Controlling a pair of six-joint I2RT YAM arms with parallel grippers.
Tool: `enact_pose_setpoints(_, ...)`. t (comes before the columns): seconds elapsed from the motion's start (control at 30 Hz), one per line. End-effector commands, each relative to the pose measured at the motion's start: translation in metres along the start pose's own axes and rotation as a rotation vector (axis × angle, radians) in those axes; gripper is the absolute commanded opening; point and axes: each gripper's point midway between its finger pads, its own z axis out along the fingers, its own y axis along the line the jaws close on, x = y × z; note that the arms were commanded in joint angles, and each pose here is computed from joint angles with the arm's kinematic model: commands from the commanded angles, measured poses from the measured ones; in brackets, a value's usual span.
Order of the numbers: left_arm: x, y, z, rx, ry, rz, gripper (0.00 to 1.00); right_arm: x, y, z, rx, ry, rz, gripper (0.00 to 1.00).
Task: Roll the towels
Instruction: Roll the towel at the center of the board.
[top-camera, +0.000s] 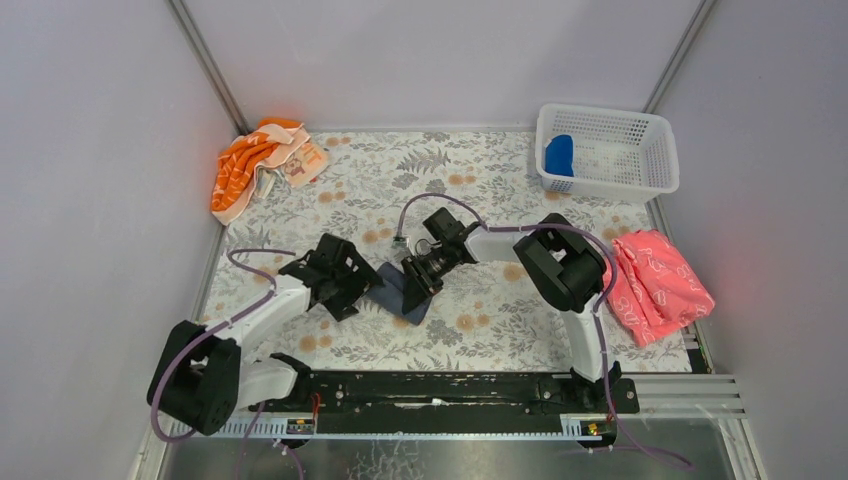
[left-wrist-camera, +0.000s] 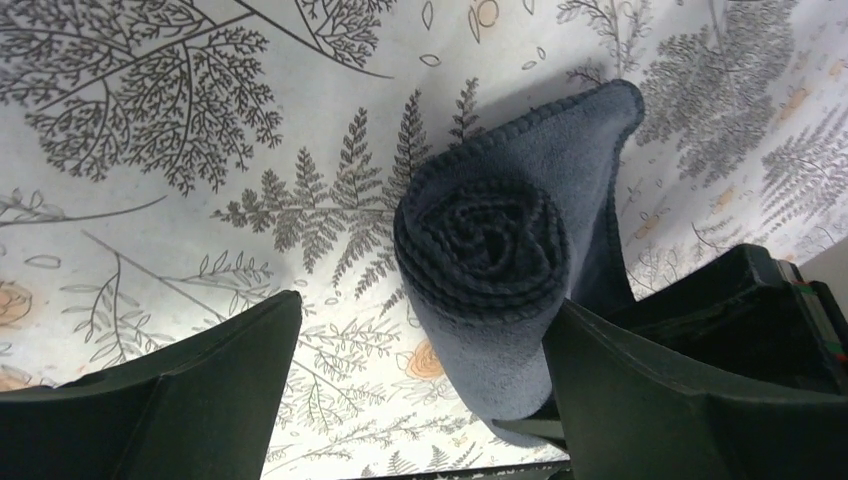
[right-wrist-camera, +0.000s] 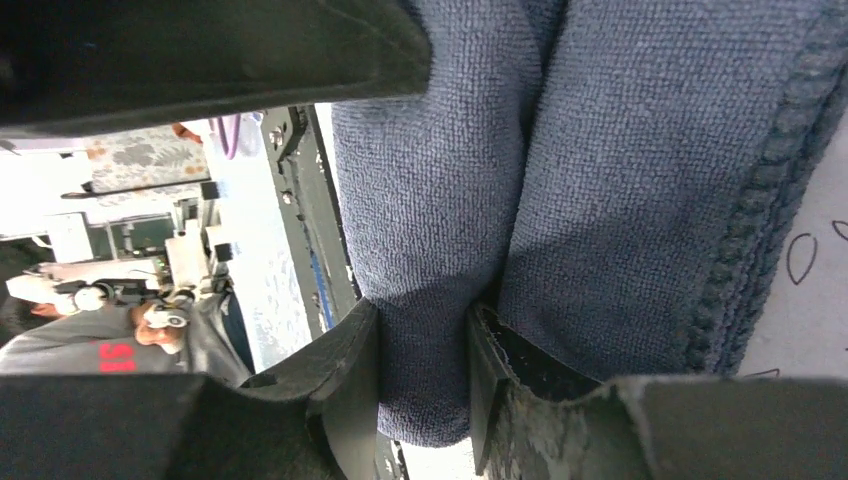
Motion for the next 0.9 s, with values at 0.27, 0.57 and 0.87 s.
enact_pose_setpoints(0.27,0.006,0.025,0.034,-0.119,0.035,0.021,0.79,-0.002,-0.026,-0.027,0.347,-0.077,-0.005,0.52)
enact_pose_setpoints(0.57,0.009,0.034,0.039,-0.154,0.046,0.034,0.75,-0.033,0.017,-0.072,0.643,-0.222,-0.373,0.67)
enact_pose_setpoints(0.87,0.011,0.035,0.039,-0.161,0.059,0.038,0.75,-0.028,0.041,-0.039,0.861,-0.17,-0.753,0.69)
